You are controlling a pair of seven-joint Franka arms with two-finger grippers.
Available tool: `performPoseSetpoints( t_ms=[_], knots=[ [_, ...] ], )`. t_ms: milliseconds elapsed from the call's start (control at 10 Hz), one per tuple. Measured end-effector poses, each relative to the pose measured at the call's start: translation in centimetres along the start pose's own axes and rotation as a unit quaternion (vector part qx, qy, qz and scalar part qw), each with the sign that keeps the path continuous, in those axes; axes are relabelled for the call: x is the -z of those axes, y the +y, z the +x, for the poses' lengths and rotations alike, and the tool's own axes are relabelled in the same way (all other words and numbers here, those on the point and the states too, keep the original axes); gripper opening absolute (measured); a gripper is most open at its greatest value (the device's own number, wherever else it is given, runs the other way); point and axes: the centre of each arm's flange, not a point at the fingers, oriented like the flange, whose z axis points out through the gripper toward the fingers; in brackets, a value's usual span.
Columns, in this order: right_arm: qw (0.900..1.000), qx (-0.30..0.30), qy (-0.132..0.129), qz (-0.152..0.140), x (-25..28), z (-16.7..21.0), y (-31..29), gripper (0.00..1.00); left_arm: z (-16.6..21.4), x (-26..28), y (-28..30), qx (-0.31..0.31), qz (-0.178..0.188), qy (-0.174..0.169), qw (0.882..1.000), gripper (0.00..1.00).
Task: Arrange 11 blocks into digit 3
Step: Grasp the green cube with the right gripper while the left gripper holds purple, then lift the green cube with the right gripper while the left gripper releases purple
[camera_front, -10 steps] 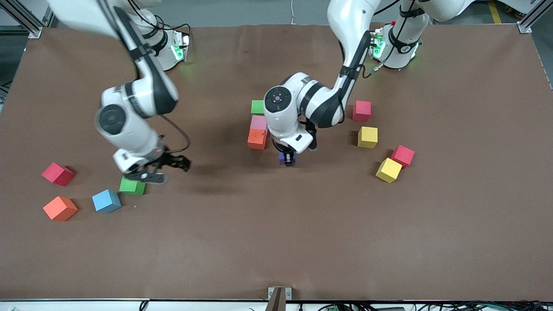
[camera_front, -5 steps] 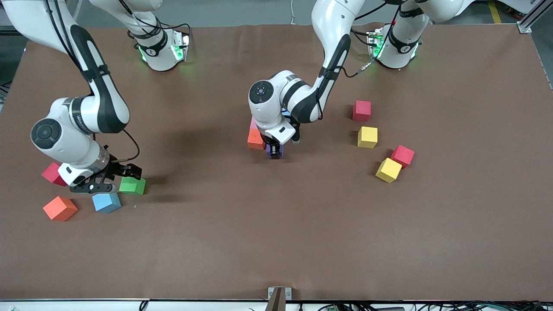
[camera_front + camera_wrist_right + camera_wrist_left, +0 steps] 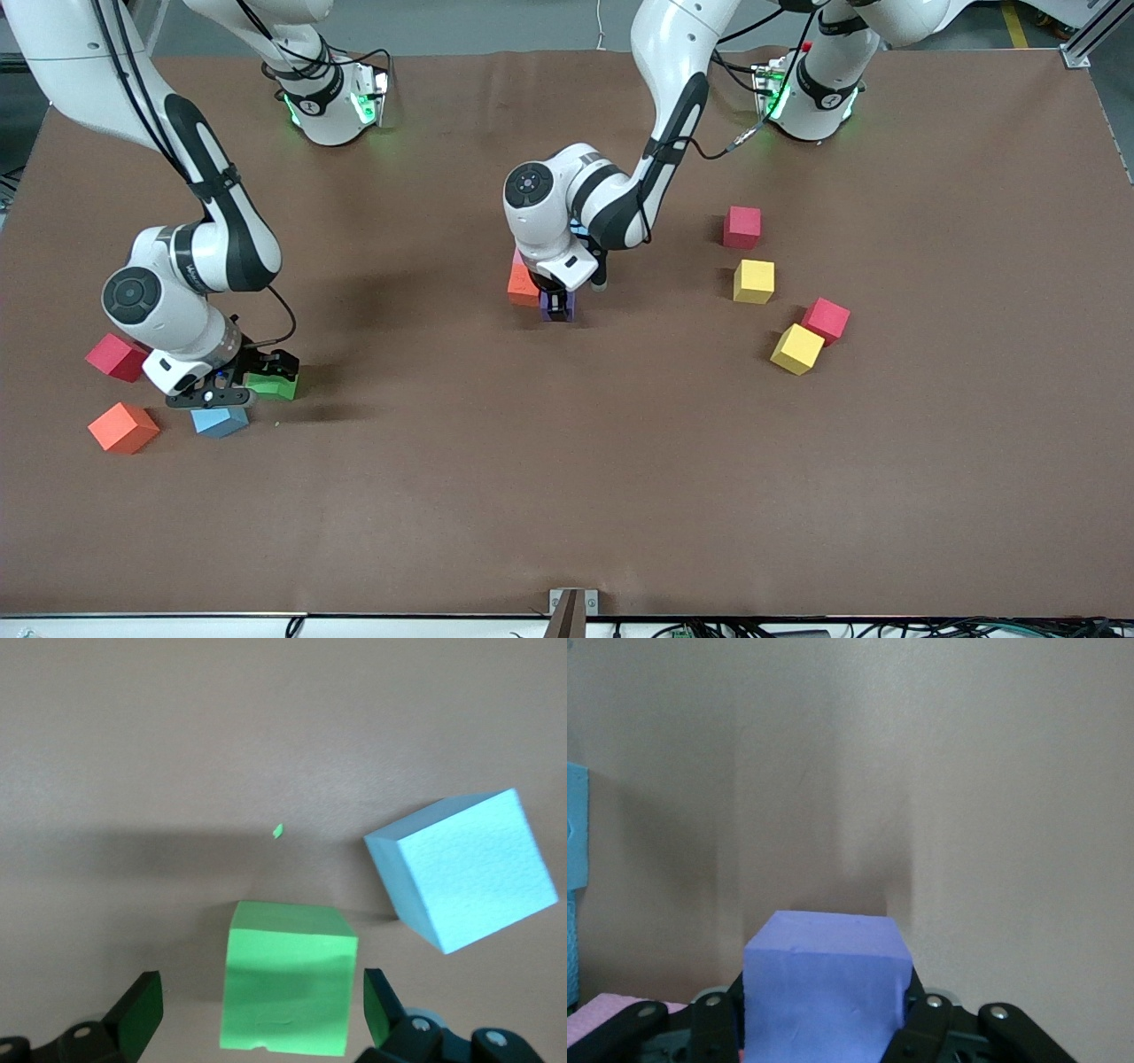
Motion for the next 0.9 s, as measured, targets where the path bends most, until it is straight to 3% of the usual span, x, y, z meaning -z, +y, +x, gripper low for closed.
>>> performPoseSetpoints(
  t_ms=[599,799,899],
  knots=[
    [1.0,-0.008,0.005,0.001,-3.3,0.2,1.6,0.99,-0.9,0.1,-1.3,-0.001,0.001,-0.001,1.0,0.6],
    [1.0,-0.008,0.0,0.004,-4.4,0.0,1.5,0.93,-0.8,0.0,-1.3,-0.001,0.001,0.0,1.0,0.6],
    [1.0,-0.007,-0.001,0.005,-4.6,0.0,1.3,0.75,-0.8,-0.1,-1.3,-0.001,0.002,0.001,1.0,0.6]
  ],
)
